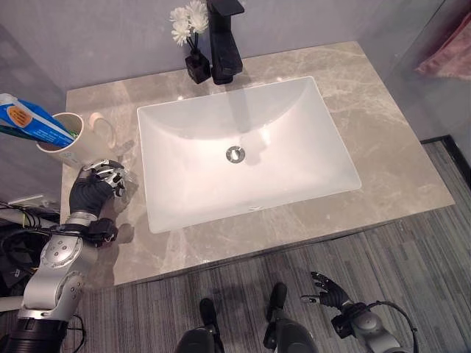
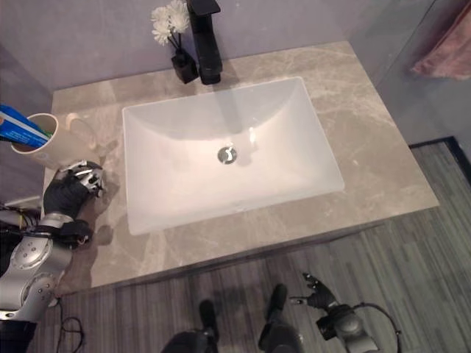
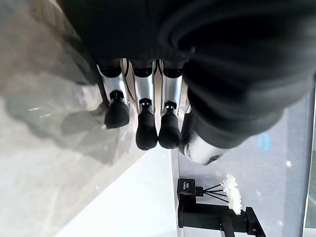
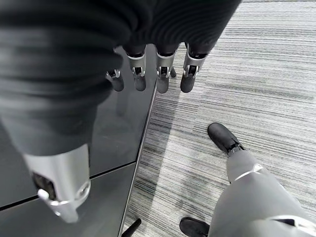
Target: Put brush and paste in cup on sink, flatten towel.
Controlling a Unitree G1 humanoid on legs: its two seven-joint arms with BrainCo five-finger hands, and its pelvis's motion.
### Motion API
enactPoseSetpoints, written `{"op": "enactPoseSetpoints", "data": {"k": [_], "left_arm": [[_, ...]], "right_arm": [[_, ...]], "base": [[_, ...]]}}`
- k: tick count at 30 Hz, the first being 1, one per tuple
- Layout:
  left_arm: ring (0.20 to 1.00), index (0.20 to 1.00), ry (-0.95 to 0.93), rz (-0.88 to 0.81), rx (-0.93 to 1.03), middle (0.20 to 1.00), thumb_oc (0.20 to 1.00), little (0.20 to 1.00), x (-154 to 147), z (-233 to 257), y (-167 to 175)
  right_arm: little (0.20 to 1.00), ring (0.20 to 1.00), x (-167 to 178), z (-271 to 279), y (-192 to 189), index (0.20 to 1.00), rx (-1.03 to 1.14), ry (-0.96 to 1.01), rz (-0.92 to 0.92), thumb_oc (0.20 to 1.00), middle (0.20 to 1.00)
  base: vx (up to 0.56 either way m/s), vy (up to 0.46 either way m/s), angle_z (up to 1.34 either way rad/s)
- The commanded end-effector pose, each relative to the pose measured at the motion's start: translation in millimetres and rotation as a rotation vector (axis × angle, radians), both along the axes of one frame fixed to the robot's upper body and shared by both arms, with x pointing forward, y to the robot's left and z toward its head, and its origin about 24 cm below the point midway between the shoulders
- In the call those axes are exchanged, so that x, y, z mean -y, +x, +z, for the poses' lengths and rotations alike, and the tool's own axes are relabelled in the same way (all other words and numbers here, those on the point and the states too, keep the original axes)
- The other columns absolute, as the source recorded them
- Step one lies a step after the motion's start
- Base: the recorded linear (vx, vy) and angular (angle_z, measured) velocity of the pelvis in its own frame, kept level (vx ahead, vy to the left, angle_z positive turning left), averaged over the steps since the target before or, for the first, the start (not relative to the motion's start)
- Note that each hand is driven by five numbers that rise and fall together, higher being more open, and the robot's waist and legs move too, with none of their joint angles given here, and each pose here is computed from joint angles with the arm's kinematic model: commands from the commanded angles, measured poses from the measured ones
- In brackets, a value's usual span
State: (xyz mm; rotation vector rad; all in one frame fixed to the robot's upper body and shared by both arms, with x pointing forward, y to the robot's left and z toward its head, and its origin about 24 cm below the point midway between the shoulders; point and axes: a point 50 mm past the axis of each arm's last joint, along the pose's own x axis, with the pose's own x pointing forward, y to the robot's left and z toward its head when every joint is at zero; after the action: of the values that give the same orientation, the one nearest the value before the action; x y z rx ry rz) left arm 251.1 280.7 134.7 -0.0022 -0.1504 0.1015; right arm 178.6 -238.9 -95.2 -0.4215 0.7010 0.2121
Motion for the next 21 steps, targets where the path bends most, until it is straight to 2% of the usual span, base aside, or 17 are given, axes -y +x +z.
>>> {"op": "enactPoseSetpoints", "data": {"k": [1, 10, 16, 21], "left_arm": [[0.200, 0.200, 0.073, 0.007, -0.026, 0.200, 0.200, 0.200, -9, -4, -12], [0.200, 0.200, 0.125, 0.040, -0.072, 0.200, 0.200, 0.200, -28, -5, -42], [0.200, 0.200, 0.129, 0.058, -0.064, 0.200, 0.200, 0.200, -36, 0, -41], [0.200, 0.200, 0.193, 0.065, -0.024, 0.200, 0.200, 0.200, -49, 24, -25]], "right_arm": [[1.000, 1.000, -4, 5, 11, 1.000, 0.043, -0.006, 0.051, 1.000, 1.000], [1.000, 1.000, 3, 4, 5, 1.000, 0.043, -0.020, 0.029, 1.000, 1.000], [1.000, 1.000, 4, 4, 3, 1.000, 0.039, -0.021, 0.035, 1.000, 1.000], [1.000, 1.000, 8, 8, 7, 1.000, 0.051, -0.044, 0.059, 1.000, 1.000]], "base": [[0.00, 0.000, 0.00], [0.00, 0.000, 0.00], [0.02, 0.004, 0.02], [-0.02, 0.001, 0.04]]}}
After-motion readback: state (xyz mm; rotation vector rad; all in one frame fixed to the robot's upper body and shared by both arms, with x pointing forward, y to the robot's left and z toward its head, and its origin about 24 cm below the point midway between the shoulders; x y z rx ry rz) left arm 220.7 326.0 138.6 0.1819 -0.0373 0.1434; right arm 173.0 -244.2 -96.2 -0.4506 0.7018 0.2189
